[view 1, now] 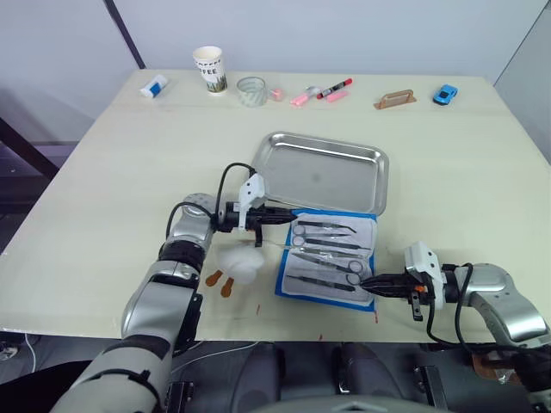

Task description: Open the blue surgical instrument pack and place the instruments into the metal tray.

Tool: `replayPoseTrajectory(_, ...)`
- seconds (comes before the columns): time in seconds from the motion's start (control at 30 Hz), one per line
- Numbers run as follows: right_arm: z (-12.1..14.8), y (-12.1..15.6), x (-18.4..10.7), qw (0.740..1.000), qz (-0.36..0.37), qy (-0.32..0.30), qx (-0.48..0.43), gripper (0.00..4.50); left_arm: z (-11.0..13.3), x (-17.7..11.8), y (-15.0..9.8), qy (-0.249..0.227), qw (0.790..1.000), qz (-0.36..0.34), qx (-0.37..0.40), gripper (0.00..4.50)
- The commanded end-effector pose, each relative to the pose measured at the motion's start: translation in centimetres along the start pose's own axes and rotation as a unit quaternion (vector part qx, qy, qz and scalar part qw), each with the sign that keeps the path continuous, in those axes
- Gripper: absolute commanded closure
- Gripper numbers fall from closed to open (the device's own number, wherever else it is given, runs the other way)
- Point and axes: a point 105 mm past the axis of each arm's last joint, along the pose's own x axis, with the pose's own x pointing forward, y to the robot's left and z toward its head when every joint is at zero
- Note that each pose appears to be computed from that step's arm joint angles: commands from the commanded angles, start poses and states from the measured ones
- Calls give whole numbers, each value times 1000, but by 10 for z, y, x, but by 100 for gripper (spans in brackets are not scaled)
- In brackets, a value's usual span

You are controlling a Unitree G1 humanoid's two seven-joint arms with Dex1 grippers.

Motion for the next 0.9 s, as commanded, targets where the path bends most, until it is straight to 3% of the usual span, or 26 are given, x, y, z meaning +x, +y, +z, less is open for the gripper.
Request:
replayPoseTrajectory(0.03, -4, 2, 3, 1000, 2, 6, 0, 443, 5, 5, 7, 1, 1000, 18, -5, 450)
replayPoseTrajectory(0.33, -6, 3, 3, 1000, -1, 9, -2, 443, -10, 1, 5, 59, 998, 13, -30, 450)
replayPoseTrajectory(0.9, -10, -2, -1, 1000, -9, 18, -12, 443, -5, -20, -5, 30, 998, 22, -59, 450)
